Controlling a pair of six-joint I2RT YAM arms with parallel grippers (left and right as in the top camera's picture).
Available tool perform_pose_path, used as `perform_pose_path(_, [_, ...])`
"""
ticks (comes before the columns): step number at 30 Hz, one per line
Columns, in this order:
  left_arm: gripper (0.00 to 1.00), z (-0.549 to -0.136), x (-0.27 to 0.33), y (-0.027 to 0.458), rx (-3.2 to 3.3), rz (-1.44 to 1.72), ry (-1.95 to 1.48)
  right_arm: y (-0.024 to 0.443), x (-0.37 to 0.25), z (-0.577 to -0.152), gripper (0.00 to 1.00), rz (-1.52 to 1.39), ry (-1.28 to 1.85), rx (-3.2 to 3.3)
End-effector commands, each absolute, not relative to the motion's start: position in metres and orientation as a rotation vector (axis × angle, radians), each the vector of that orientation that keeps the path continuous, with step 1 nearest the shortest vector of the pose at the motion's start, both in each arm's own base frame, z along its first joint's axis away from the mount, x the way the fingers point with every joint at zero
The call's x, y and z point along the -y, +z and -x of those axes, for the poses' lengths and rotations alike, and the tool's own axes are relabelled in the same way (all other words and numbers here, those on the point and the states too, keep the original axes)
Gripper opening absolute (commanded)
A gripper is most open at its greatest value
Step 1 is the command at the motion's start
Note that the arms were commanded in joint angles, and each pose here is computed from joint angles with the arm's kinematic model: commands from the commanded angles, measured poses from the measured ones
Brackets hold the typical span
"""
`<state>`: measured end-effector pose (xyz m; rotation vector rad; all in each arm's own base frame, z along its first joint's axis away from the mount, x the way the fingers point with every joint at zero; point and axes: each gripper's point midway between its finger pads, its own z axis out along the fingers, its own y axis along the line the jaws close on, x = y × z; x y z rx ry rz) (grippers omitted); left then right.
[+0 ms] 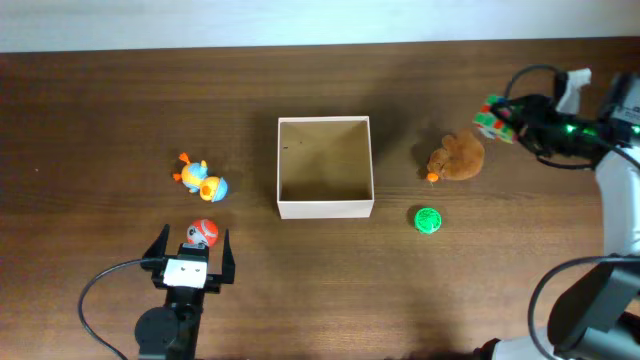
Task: Pack container
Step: 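Close the right gripper on the Rubik's cube and lift it, then carry the cube with the right gripper over the box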
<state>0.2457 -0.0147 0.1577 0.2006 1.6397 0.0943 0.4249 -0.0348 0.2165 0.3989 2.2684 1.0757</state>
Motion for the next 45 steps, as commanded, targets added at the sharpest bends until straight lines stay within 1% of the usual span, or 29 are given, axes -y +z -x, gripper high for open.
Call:
perform_pose_path(1, [0.99, -0.245, 0.015, 0.156, -1.637, -0.213, 0.101, 0.262, -0.029, -0.416, 0.57, -0.099, 1.232, -2.188])
perform_pose_path(7, [0.99, -0.245, 0.015, 0.156, -1.637, -0.213, 0.101, 0.275, -0.121, -0.409, 0.56, 0.228, 1.285, -2.167])
perform_pose_path(10, [0.99, -0.245, 0.015, 0.156, -1.637, -0.213, 0.101, 0.272, -0.162, -0.407, 0.56, 0.315, 1.25, -2.187])
perform_pose_path(12, [0.99, -0.245, 0.015, 0.156, -1.637, -0.213, 0.101, 0.267, -0.187, -0.405, 0.56, 0.368, 1.183, -2.204])
perform_pose_path(16, [0.99, -0.245, 0.015, 0.156, -1.637, -0.213, 0.101, 0.246, -0.22, -0.408, 0.57, 0.38, 0.922, -2.274])
perform_pose_path(20, [0.99, -0.245, 0.015, 0.156, -1.637, -0.213, 0.101, 0.227, -0.225, -0.417, 0.57, 0.273, 0.623, -2.325])
perform_pose_path(23, [0.99, -0.245, 0.015, 0.156, -1.637, -0.213, 0.101, 0.218, -0.221, -0.425, 0.61, 0.164, 0.423, -2.324])
perform_pose_path(25, [0.99, -0.245, 0.015, 0.156, -1.637, -0.213, 0.101, 0.213, -0.216, -0.431, 0.62, 0.107, 0.336, -2.315])
perform_pose_path(28, [0.99, -0.245, 0.015, 0.157, -1.637, -0.213, 0.101, 0.204, -0.211, -0.44, 0.62, 0.05, 0.256, -2.305])
perform_pose_path(32, [0.99, -0.245, 0.015, 0.156, -1.637, -0.213, 0.101, 0.184, -0.21, -0.449, 0.62, 0.035, 0.22, -2.328])
perform_pose_path(37, [0.99, -0.245, 0.015, 0.156, -1.637, -0.213, 0.101, 0.16, -0.214, -0.45, 0.62, 0.035, 0.228, -2.381])
perform_pose_path(41, [0.99, -0.245, 0.015, 0.156, -1.637, -0.213, 0.101, 0.159, -0.231, -0.443, 0.68, 0.09, 0.312, -2.401])
perform_pose_path(45, [0.99, -0.245, 0.015, 0.156, -1.637, -0.213, 0.101, 0.157, -0.246, -0.434, 0.7, 0.14, 0.374, -2.418])
